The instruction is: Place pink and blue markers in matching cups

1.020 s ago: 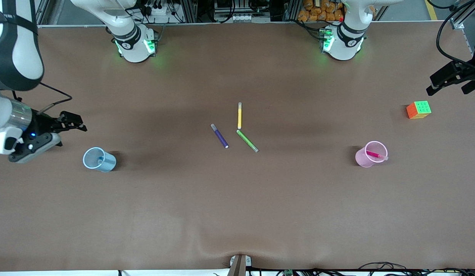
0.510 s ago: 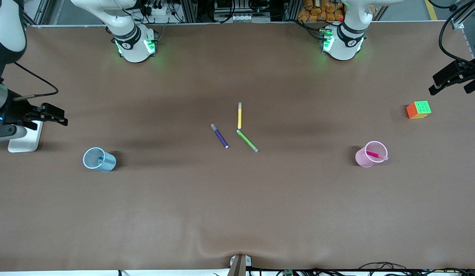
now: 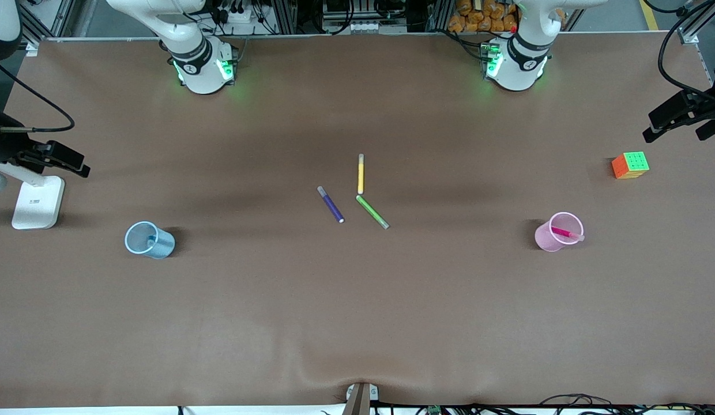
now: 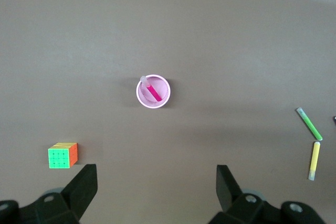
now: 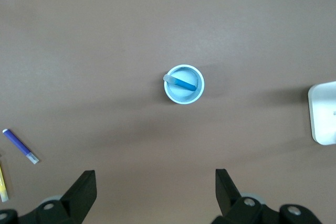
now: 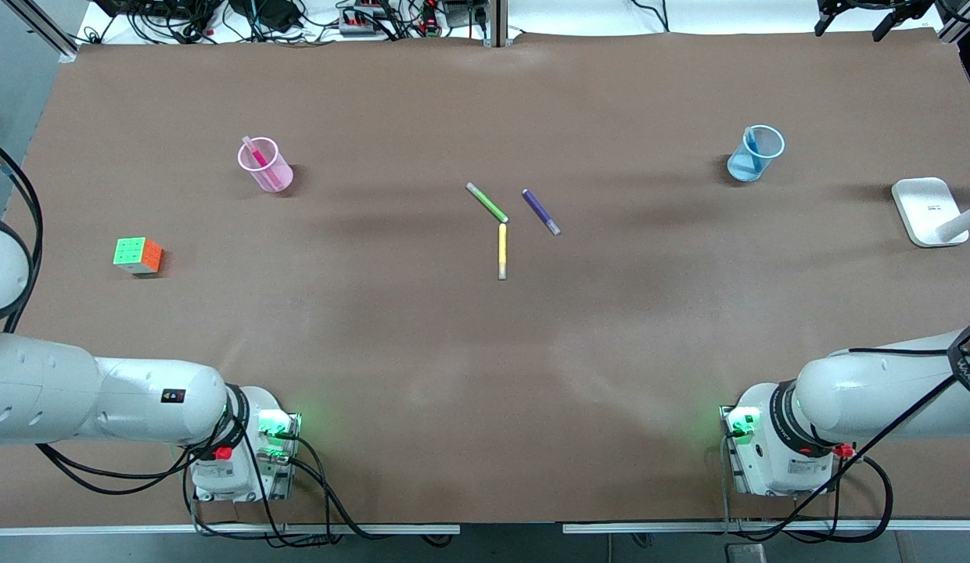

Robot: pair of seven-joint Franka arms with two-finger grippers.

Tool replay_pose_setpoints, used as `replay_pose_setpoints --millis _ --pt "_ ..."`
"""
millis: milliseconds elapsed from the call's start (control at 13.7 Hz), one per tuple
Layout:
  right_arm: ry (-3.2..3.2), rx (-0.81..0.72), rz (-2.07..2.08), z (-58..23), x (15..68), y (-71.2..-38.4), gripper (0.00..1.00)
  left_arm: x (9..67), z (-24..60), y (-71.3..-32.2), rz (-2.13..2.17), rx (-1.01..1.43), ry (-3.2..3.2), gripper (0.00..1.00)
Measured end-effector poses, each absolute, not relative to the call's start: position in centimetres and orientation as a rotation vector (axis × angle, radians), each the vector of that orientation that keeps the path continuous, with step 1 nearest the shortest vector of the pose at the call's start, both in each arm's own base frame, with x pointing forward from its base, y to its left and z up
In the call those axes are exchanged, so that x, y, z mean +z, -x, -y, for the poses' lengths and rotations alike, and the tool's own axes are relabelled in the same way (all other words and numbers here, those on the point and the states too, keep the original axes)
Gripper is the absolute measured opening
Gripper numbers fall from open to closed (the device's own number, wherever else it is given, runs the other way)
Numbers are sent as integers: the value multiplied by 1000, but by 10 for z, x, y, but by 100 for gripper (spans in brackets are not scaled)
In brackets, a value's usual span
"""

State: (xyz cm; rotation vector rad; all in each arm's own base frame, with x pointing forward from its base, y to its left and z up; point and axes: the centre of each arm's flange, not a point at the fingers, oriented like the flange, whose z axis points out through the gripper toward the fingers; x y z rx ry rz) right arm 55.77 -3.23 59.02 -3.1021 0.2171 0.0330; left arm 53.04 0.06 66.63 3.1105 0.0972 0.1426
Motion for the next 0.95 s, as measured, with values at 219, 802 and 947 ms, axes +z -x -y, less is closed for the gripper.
replay_pose_setpoints --millis 219,802,947 --pt "3131 57 -177 34 592 -556 100 665 -1 -531 -97 136 -3111 100" --pt "3136 76 -113 36 599 -553 100 652 -2 -539 -101 97 -3114 100" --pt "3137 46 -104 35 608 -554 100 650 -1 -540 -94 91 -3115 100"
